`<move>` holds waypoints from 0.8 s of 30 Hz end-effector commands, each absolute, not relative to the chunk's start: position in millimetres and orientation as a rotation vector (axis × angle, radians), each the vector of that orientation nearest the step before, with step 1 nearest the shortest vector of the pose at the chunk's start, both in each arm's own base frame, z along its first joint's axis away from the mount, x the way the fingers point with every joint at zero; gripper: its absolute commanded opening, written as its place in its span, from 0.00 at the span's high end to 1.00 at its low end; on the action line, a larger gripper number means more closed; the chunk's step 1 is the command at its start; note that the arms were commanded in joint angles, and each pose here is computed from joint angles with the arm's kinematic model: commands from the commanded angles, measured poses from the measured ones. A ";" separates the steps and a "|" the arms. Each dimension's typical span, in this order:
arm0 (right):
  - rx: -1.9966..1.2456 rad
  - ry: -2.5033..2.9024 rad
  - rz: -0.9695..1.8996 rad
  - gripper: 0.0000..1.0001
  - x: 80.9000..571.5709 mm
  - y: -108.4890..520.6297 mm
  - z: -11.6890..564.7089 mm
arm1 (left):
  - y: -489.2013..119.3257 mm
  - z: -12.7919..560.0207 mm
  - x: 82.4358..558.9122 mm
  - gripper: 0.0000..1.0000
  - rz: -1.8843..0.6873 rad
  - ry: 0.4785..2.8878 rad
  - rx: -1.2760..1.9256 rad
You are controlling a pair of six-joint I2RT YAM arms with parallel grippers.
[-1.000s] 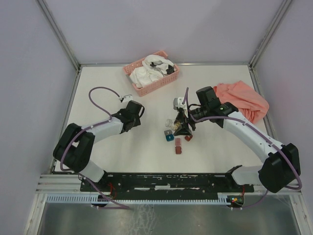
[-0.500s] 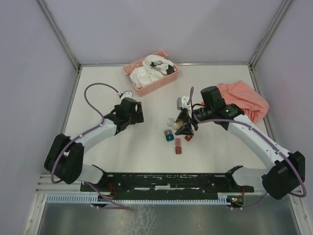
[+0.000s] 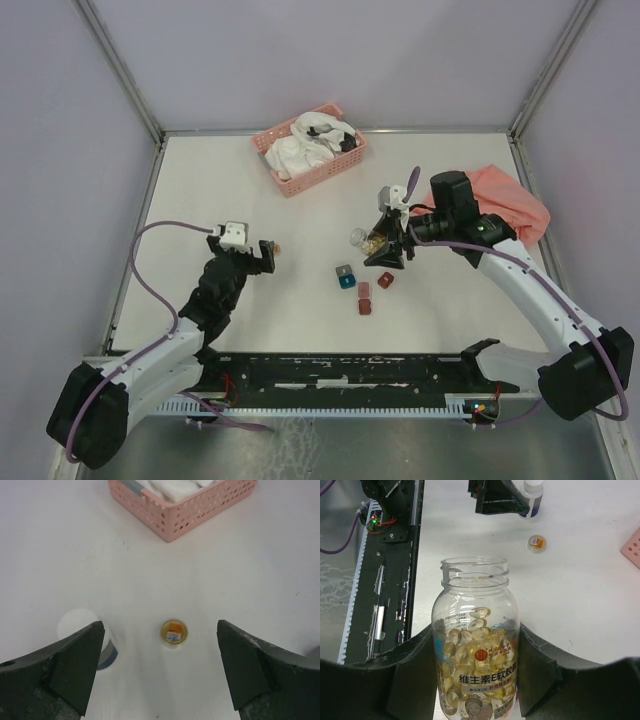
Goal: Sort the pills into containers
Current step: Place the lid of the pill bottle at the center of the board.
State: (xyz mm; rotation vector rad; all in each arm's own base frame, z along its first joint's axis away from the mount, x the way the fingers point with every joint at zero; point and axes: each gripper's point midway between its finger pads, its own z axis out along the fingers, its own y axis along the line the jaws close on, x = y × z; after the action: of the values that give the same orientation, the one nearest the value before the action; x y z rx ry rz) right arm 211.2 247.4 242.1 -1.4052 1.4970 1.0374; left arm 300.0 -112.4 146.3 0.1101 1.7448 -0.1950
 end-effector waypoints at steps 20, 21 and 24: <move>-1.370 1.442 1.098 0.98 214.7 248.2 251.8 | -12.1 136.5 317.6 0.01 0.112 1.470 -0.056; -1.370 1.441 1.099 0.98 214.1 248.1 252.0 | -10.5 135.5 320.0 0.01 0.122 1.475 -0.048; -1.370 1.440 1.099 0.98 214.1 248.0 251.8 | -8.8 127.9 325.3 0.01 0.126 1.484 -0.019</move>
State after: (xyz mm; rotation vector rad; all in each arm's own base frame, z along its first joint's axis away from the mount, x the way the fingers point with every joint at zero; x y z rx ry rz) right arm 215.8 245.3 241.9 -1.3650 1.4991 1.0773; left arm 316.8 -8.4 107.0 -0.0428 1.5874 0.1468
